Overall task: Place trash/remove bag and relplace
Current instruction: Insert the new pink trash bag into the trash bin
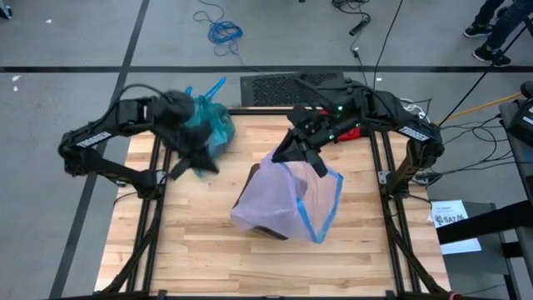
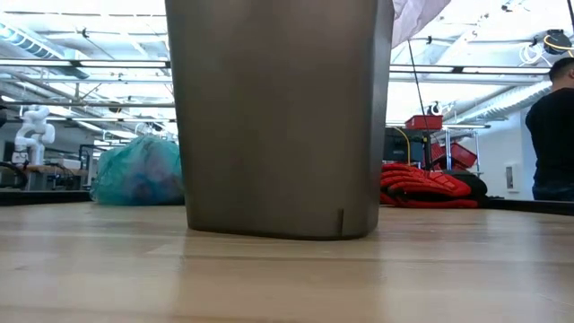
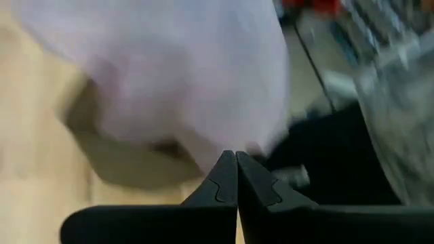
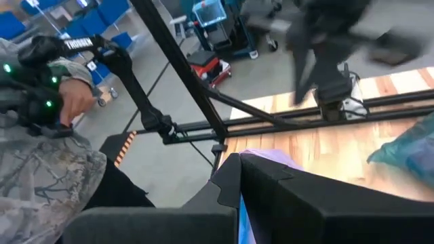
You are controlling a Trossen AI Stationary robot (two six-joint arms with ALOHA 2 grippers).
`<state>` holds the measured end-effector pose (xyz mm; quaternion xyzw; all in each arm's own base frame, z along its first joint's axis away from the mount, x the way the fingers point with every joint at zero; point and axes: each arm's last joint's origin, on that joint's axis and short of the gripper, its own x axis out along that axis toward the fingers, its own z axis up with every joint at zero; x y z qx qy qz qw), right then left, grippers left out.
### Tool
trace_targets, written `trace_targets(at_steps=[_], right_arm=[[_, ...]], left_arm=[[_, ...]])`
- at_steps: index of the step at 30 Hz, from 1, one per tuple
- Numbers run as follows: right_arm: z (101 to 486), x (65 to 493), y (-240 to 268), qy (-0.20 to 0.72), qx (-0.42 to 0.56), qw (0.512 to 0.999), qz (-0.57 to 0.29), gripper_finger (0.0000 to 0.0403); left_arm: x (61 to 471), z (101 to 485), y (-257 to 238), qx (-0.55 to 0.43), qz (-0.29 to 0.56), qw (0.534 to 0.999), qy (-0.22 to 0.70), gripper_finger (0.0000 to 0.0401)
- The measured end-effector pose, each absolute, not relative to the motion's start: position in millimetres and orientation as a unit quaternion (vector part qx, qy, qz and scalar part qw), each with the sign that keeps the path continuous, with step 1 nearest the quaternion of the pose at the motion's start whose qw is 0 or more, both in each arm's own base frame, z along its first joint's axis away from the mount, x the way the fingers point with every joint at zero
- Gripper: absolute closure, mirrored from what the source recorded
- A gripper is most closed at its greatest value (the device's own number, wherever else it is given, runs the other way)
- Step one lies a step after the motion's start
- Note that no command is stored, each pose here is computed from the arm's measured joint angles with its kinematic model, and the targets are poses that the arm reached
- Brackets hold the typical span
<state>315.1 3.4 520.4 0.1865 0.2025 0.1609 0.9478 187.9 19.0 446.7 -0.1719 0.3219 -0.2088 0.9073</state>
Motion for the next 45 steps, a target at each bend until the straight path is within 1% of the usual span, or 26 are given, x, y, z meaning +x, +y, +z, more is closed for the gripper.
trace_targets(at_steps=[3, 6, 11, 16, 21, 26, 31, 34, 37, 42, 45], right_arm=[[522, 313, 1, 0.199, 0.192, 0.948, 0.156, 0.0403], [523, 313, -3, 0.196, 0.196, 0.950, 0.142, 0.0403], [529, 315, -6, 0.162, 0.190, 0.958, 0.139, 0.0403], [533, 316, -8, 0.137, 0.182, 0.963, 0.142, 0.0403], [534, 317, -8, 0.132, 0.180, 0.964, 0.142, 0.0403], [534, 317, -9, 0.132, 0.179, 0.966, 0.132, 0.0403], [534, 317, -9, 0.130, 0.178, 0.967, 0.130, 0.0403], [534, 317, -9, 0.130, 0.178, 0.967, 0.130, 0.0403], [534, 317, -9, 0.128, 0.178, 0.967, 0.130, 0.0403], [536, 317, -9, 0.120, 0.176, 0.968, 0.132, 0.0403], [536, 317, -9, 0.119, 0.176, 0.968, 0.132, 0.0403]], left_arm=[[181, 442, 6, -0.141, -0.257, 0.889, 0.352, 0.0401], [180, 445, -2, -0.122, -0.279, 0.890, 0.338, 0.0401], [198, 439, -6, -0.097, -0.282, 0.905, 0.302, 0.0401], [220, 416, -5, -0.087, -0.281, 0.915, 0.274, 0.0401], [233, 384, -5, -0.110, -0.281, 0.911, 0.280, 0.0401], [246, 363, -4, -0.132, -0.291, 0.916, 0.242, 0.0401], [253, 350, -1, -0.137, -0.287, 0.924, 0.212, 0.0401], [255, 340, 7, -0.149, -0.266, 0.929, 0.210, 0.0401], [257, 335, 18, -0.156, -0.247, 0.938, 0.189, 0.0401], [261, 325, 36, -0.175, -0.216, 0.941, 0.193, 0.0401], [261, 324, 45, -0.194, -0.225, 0.936, 0.190, 0.0401]])
